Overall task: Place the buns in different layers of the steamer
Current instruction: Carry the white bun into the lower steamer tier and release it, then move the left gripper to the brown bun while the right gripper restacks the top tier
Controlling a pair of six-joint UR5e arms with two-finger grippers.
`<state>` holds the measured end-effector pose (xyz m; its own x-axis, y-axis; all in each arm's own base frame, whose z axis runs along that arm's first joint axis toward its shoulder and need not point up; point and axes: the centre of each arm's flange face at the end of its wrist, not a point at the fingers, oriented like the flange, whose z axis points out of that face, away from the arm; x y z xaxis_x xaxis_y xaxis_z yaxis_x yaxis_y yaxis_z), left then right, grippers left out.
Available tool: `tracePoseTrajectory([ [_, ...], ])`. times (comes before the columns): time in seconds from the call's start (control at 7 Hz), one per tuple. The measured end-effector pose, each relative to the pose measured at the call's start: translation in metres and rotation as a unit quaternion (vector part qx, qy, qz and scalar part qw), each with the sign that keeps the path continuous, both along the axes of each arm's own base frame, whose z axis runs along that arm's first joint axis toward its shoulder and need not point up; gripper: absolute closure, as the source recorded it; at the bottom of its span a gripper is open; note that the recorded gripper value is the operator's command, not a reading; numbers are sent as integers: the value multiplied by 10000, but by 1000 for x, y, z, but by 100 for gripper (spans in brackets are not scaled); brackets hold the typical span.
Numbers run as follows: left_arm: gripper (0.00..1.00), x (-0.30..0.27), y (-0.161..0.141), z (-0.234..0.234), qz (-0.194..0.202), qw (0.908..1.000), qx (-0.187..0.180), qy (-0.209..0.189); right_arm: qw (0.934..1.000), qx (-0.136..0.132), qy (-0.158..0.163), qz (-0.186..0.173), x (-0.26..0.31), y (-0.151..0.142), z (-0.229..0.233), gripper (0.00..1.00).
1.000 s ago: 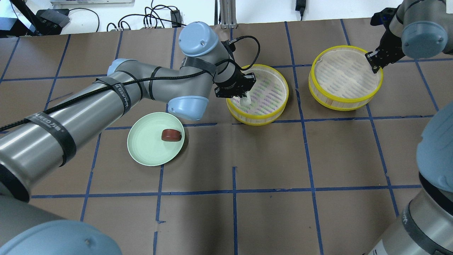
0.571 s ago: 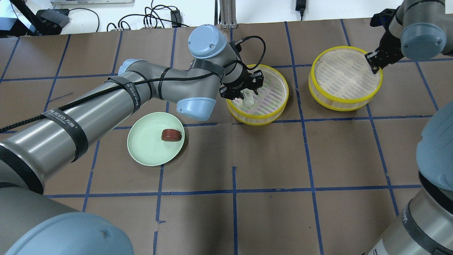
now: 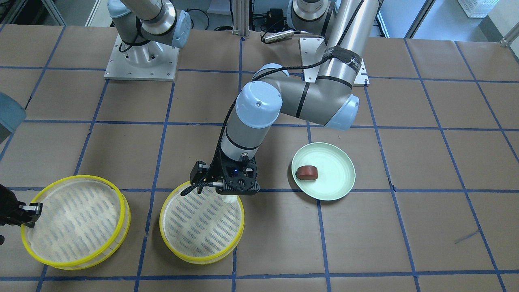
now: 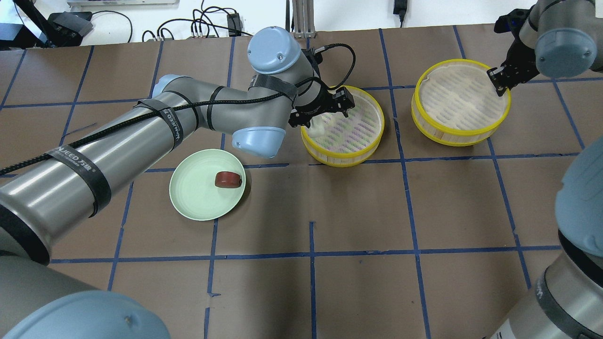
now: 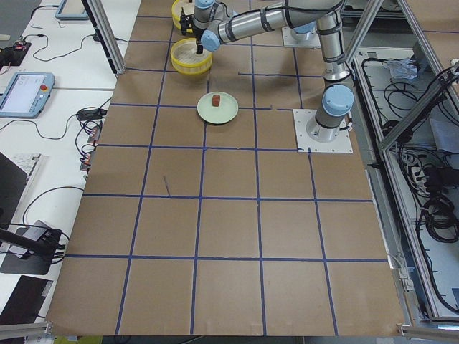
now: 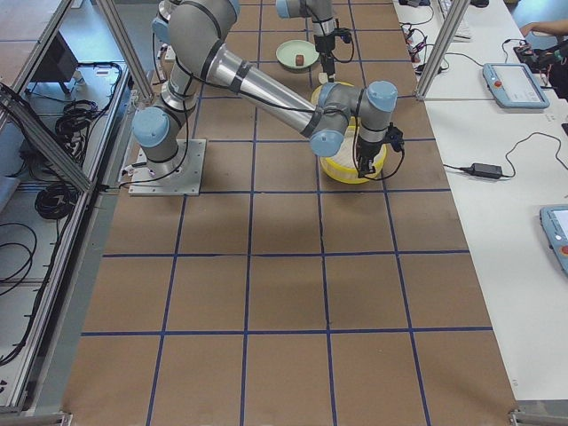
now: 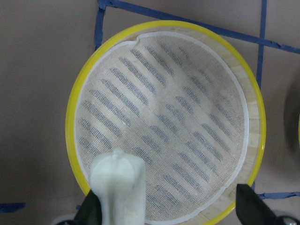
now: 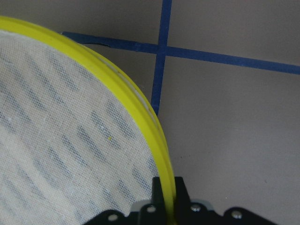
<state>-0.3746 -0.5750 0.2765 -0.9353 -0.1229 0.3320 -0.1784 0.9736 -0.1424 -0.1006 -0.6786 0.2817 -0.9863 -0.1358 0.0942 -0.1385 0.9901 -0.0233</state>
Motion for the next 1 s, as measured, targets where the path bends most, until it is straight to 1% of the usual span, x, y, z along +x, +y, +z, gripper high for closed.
tracePoseTrajectory([
  [0.14,2,-2,-1,1,166,9998,58,94,10000,-2,-2,-3,0,0,0,90],
  [0.29,1,-6,-2,4,240,9992,124,300,10000,-4,-5,-5,0,0,0,90],
  [0.43,0,-11,-2,5,261,9980,192,535,10000,-4,-12,-16,0,0,1,90],
  [0.57,0,-9,-2,6,118,9984,110,539,10000,-40,-20,-62,4,1,8,89],
  [0.71,0,6,-5,5,-245,9995,-110,157,9998,-138,-19,-135,18,3,23,89],
  [0.86,0,33,-11,-1,-647,9967,-234,-420,9996,-214,-15,-190,39,4,34,88],
  [1.0,0,65,-14,-8,-917,9921,-137,-846,9994,-253,-13,-245,67,4,40,88],
])
